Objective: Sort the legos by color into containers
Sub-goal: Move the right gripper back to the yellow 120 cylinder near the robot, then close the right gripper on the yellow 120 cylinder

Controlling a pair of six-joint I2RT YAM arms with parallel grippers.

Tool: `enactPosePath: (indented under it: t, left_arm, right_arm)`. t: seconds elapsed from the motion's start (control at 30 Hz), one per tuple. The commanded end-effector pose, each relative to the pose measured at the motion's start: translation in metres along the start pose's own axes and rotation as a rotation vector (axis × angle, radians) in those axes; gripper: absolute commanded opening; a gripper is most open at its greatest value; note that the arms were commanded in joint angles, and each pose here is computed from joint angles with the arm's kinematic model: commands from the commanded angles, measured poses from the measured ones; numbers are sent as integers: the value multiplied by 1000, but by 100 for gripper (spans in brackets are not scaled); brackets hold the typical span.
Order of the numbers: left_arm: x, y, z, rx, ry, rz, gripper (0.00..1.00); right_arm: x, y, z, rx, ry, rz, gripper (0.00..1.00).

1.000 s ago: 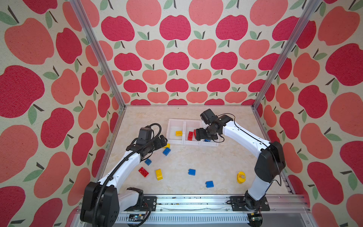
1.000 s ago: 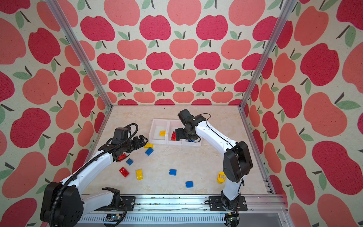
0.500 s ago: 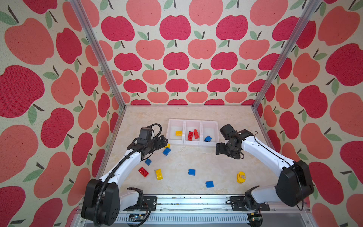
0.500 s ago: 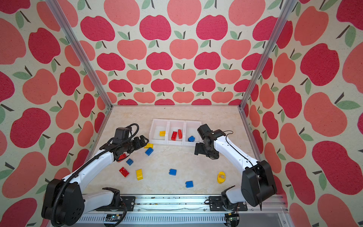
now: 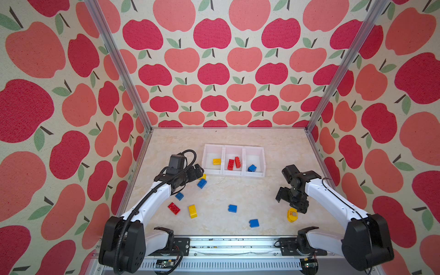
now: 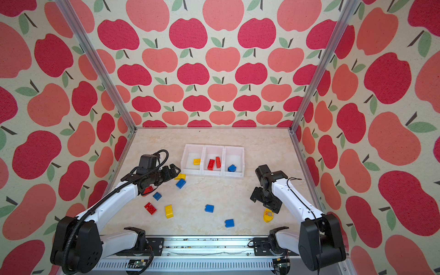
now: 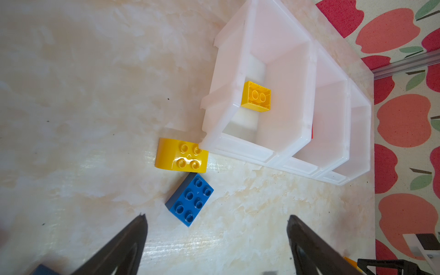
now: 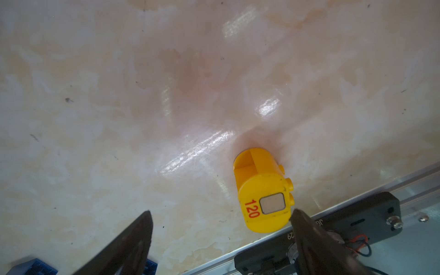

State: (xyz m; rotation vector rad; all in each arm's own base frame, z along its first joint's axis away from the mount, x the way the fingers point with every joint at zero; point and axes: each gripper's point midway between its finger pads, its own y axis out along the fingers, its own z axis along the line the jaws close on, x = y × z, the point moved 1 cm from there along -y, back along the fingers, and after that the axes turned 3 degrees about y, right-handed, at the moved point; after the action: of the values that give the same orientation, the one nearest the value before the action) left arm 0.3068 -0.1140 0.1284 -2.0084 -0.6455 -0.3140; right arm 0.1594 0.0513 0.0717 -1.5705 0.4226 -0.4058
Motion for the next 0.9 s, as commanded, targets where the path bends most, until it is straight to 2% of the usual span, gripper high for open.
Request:
enactPosePath:
  t: [0.0, 0.27, 0.6, 0.73, 0.87]
  left_arm:
    - [10, -2, -6, -19, 20, -25, 94]
    - [10, -1, -6, -19, 14, -23, 94]
    - [11, -2, -5, -14, 11, -29, 94]
    - [10, -4, -4, -11, 11, -31, 94]
    - [9, -5, -4, -9, 9, -35, 94]
  right_arm:
    - [-9, 6, -18, -35, 84, 27, 93]
    - [-13, 20, -27, -12, 150, 41, 91]
    - [-11, 34, -23, -13, 139, 57, 83]
    - [-10, 34, -24, -25, 124, 59, 77]
    - [-12, 34, -26, -33, 118, 64, 63]
